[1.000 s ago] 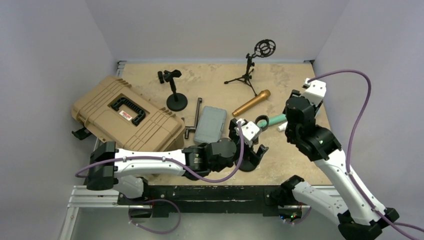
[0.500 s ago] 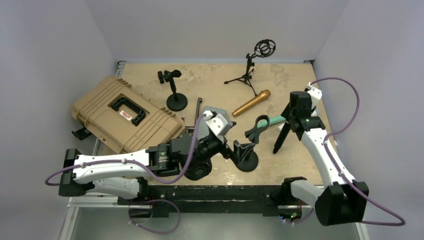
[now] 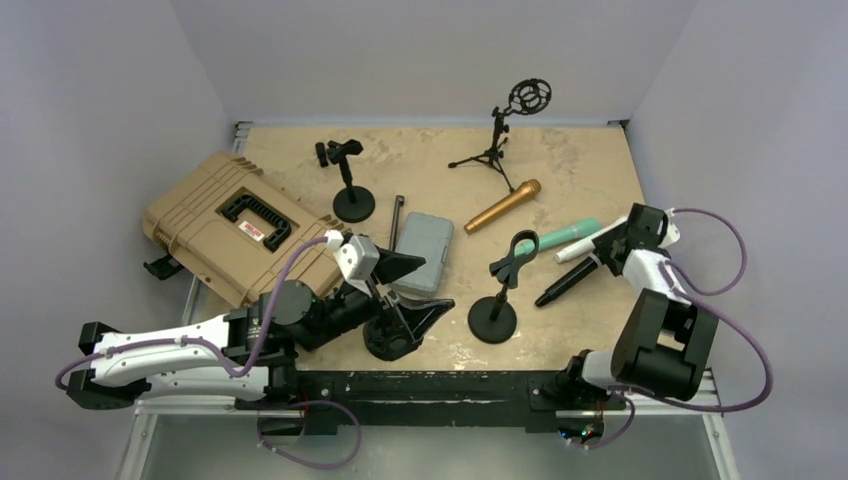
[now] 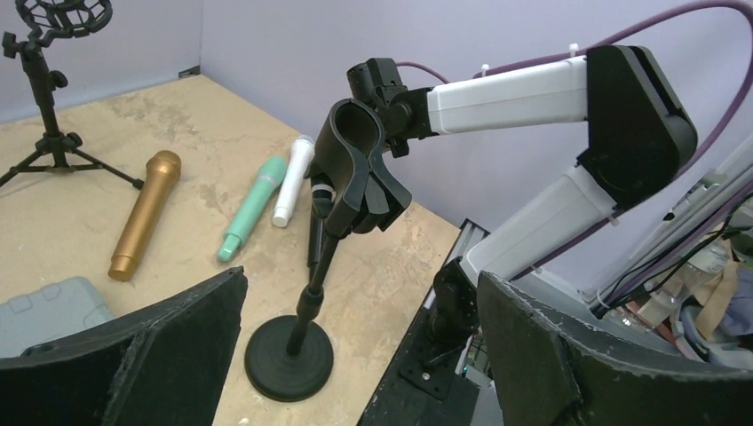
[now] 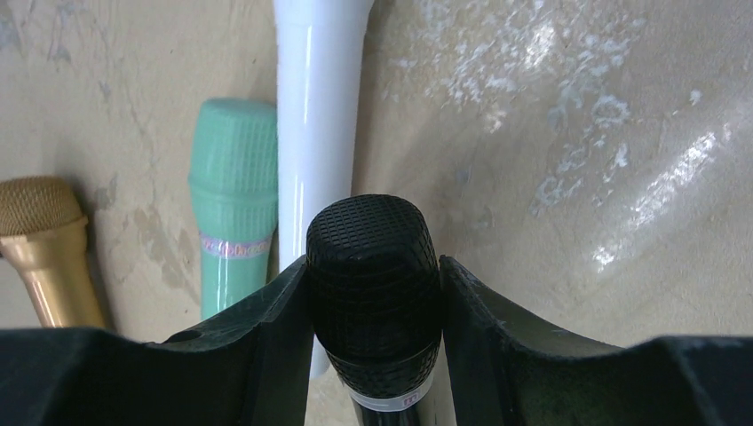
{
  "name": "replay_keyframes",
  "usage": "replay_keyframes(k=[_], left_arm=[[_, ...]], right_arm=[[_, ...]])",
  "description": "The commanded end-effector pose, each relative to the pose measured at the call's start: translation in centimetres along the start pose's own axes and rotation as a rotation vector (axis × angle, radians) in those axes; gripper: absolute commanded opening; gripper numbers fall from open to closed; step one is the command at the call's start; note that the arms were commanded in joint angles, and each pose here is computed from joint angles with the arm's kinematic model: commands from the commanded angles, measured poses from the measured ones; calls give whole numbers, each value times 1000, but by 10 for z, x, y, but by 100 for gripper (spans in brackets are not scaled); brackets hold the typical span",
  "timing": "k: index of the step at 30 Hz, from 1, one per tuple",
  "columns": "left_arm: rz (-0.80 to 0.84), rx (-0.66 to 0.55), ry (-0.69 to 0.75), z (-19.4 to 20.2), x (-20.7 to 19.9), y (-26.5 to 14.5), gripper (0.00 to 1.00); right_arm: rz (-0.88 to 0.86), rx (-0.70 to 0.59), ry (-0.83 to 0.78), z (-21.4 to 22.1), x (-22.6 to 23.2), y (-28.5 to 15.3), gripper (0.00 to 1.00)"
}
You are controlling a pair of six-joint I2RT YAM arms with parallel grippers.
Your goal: Remove the microphone from the stand
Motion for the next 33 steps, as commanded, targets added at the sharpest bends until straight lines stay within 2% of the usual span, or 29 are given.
replay_keyframes(k=[1,4,10,17,21,24,29,33], left_arm=[[13,5,-76,3,1,-9,98],[14,2,-99,0,0,-11,98],[26,65,-80,-14,-6,-11,98],[-22,45,-72,-18,0,-18,97],[-48,58,-58,-21,3,-21,97],[-57,59,-60,-21,4,-23,97],[-56,63,-58,-25,4,-26,97],[-49,70,-38,-36,3,-30,100]], right_arm=[[-40,-61,124,-18,-3,18,1],[-28,-37,156,-20,-10,26,5],[-46,-67,153,-19,-13,23,31],[-63,-66,122,-22,-11,21,49],[-71,-69,105,-21,-11,18,72],[-92,-86,91,-23,-10,10,82],[-135,-111,39,-29,0,-10,86],[-244,-106,-77,-20,22,-34,86]])
Point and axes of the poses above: each gripper's point midway between its finger pads, its own y axis out along the fingers, its own x axis along the line the jaws close on, z = x × y, the point moved 10 cm from there along -y, back along the fingers, and after that the axes turned 1 degree about y, right-handed, at the moved point
